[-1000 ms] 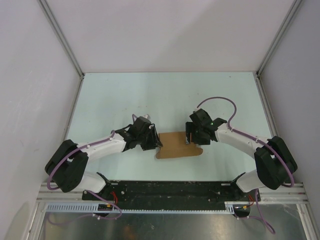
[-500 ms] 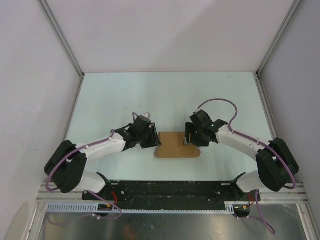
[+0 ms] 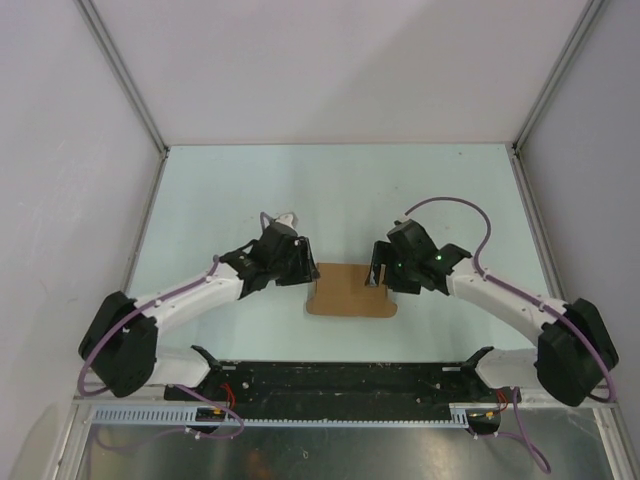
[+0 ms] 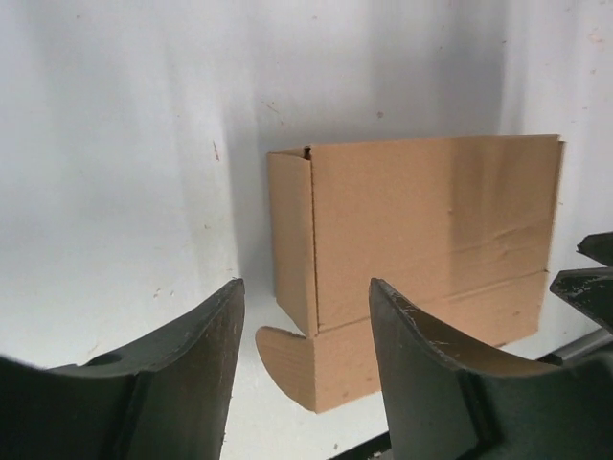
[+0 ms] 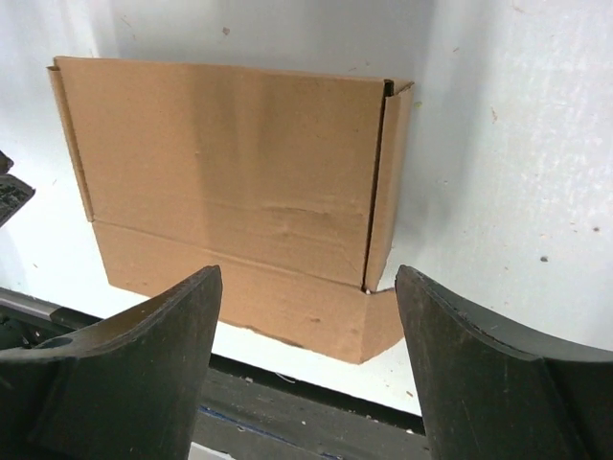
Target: Fold the paper box
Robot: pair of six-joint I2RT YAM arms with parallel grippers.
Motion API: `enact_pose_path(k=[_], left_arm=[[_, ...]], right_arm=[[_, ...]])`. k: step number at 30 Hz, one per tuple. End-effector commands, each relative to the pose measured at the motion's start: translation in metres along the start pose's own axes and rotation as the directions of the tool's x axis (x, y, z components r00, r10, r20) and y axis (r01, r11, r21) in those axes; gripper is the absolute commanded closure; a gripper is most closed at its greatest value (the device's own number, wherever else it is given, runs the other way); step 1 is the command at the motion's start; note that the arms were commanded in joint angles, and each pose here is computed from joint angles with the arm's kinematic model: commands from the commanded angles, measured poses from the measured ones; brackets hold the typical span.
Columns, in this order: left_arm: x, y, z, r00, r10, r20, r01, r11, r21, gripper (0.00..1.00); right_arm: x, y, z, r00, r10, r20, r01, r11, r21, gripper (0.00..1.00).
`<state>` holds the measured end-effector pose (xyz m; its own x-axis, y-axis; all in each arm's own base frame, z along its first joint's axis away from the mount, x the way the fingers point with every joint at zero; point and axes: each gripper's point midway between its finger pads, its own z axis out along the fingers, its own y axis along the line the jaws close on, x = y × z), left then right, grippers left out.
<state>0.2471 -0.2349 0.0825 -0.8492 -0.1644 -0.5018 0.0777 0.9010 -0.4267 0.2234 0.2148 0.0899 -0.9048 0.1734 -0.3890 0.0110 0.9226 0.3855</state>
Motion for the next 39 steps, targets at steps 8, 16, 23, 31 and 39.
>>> enact_pose_path(k=[8,16,23,31,39], left_arm=[[0.024,-0.015,-0.029,0.995,0.094,0.027,-0.096,0.993,0.072,0.30],[0.043,-0.023,-0.036,0.985,0.156,0.073,-0.161,0.985,0.068,0.22],[0.041,-0.013,-0.028,0.980,0.162,0.112,-0.166,0.986,0.026,0.17],[0.048,-0.018,-0.020,0.984,0.160,0.078,-0.164,0.985,0.048,0.11],[0.059,-0.022,-0.012,0.988,0.151,0.025,-0.153,0.986,0.067,0.16]], right_arm=[[0.019,-0.015,-0.020,0.995,-0.092,0.048,0.093,0.996,-0.013,0.18],[0.034,-0.013,-0.016,0.991,-0.106,0.078,0.112,0.990,-0.087,0.15],[0.034,-0.005,-0.006,0.986,-0.129,0.102,0.140,0.984,-0.111,0.14],[0.035,-0.007,-0.001,0.985,-0.139,0.099,0.148,0.985,-0.094,0.13],[0.034,-0.007,0.000,0.985,-0.140,0.101,0.149,0.985,-0.090,0.16]])
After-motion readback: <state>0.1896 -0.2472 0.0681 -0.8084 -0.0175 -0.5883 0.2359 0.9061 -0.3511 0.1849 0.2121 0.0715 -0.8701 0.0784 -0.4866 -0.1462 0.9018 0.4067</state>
